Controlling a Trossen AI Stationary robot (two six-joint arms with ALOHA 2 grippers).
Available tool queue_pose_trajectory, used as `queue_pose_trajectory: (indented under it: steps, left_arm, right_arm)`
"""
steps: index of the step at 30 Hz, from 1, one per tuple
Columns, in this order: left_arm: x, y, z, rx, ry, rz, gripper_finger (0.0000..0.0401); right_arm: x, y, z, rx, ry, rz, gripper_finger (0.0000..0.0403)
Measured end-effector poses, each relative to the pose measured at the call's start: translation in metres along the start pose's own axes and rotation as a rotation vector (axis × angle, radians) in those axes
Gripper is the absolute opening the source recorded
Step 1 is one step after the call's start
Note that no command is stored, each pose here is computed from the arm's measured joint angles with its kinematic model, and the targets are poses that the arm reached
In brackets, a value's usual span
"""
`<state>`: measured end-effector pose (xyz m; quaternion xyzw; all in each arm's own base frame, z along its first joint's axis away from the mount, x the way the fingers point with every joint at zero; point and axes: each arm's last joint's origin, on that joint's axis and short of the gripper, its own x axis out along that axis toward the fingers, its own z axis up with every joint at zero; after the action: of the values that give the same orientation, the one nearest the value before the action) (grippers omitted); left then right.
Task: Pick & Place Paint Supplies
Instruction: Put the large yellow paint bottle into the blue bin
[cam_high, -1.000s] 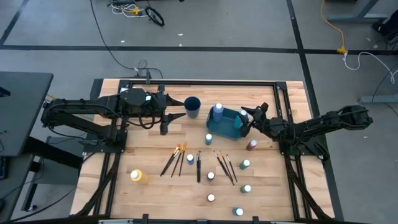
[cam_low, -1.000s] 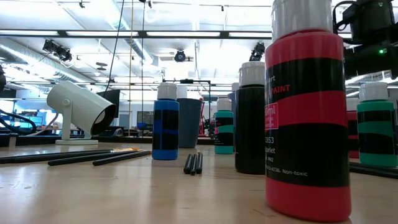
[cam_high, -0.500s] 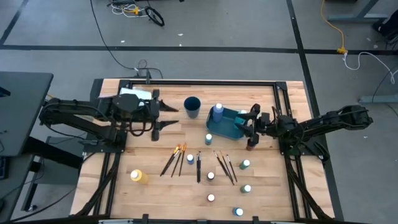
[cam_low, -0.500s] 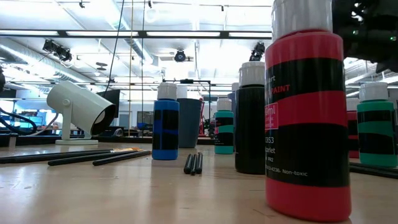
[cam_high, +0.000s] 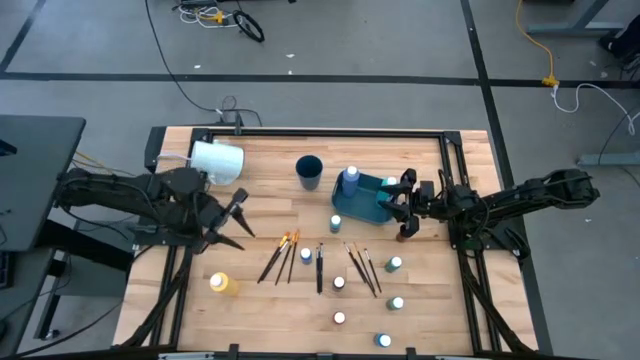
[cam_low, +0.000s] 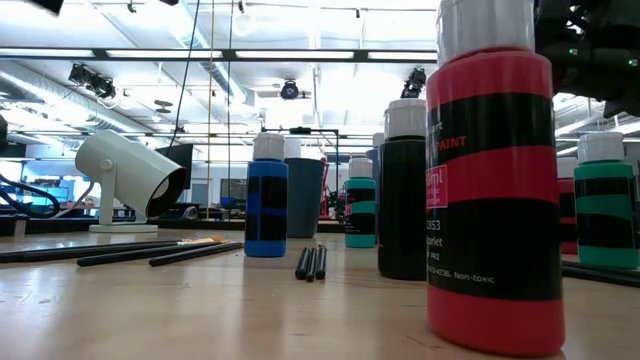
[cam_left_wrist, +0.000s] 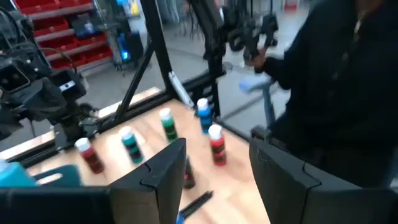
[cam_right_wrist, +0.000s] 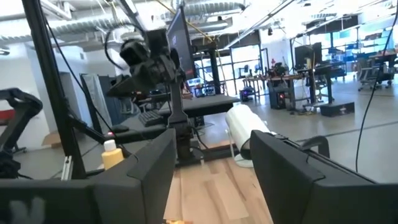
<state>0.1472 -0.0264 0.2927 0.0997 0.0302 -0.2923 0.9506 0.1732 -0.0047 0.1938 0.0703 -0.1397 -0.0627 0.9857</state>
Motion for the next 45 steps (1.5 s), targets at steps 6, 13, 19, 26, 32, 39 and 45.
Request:
queue_pose_trajectory:
  steps: [6,13,19,26,32,39,45]
  left_arm:
    - [-0.005,-0.015,-0.036,-0.062,-0.181,-0.099,0.0185]
    - [-0.004,-0.023,-0.060,-0.147,-0.182,-0.196,0.0185]
    - [-0.001,-0.028,-0.076,-0.182,-0.126,-0.306,0.0185]
    - [0.007,-0.041,-0.086,-0.095,-0.097,-0.466,0.0185]
    - [0.013,-0.052,-0.097,-0.099,-0.004,-0.546,0.0185]
    - [0.015,-0.060,-0.096,-0.085,-0.004,-0.598,0.0185]
    - [0.017,-0.063,-0.098,-0.077,0.032,-0.529,0.0185]
  right_arm:
    - [0.000,0.000,-0.004,-0.013,0.034,-0.004,0.0207]
    - [0.000,-0.001,-0.008,-0.007,0.075,-0.010,0.0207]
    - [0.000,-0.001,-0.007,-0.007,0.074,-0.010,0.0207]
    - [0.000,-0.003,-0.007,-0.009,0.065,-0.066,0.0207]
    - [0.000,-0.004,-0.007,0.012,0.056,-0.109,0.0207]
    - [0.000,-0.005,-0.006,0.012,0.041,-0.162,0.0207]
    - [0.000,-0.005,-0.006,0.031,0.039,-0.166,0.0207]
